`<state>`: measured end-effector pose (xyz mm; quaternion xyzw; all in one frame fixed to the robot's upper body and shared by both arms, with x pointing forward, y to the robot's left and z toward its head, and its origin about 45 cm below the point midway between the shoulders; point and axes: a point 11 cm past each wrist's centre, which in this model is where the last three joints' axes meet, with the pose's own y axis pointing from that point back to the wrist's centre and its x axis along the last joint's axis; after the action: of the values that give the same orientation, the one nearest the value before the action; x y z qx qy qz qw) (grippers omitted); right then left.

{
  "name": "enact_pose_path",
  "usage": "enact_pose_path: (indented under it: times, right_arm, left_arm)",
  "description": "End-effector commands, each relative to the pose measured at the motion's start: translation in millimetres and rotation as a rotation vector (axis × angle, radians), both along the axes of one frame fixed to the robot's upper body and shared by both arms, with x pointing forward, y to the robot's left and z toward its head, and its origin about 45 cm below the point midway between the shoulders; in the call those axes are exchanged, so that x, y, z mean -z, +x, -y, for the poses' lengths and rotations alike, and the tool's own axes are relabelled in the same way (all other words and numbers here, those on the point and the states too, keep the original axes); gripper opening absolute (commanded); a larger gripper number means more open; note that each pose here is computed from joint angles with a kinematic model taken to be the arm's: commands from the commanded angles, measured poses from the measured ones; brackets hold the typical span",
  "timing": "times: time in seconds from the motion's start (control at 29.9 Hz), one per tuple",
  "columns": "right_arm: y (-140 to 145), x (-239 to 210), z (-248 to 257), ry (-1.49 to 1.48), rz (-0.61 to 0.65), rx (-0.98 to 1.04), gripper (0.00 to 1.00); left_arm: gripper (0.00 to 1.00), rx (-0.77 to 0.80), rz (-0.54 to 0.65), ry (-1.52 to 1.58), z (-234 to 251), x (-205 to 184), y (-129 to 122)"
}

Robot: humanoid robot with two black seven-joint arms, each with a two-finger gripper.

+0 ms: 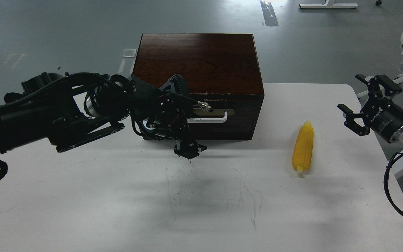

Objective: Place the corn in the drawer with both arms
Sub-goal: 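Pull the drawer handle toward the robot with the left gripper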

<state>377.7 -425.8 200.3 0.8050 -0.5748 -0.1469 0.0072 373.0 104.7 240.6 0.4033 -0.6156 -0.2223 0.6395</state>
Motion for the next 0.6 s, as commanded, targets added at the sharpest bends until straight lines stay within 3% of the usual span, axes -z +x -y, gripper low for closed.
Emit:
enact_pose_path:
  times: [0.0,0.57]
  right_arm:
    - [0,0,0,0.0,0.0,0.0,1.0]
    - [0,-2,3,-0.003,0.002,0.004,1.0]
  left_arm:
    - [0.99,0.028,-0.006,0.003,2,0,-8]
    - [0.99,0.112,-0.033,0.013,-8,-5,-42]
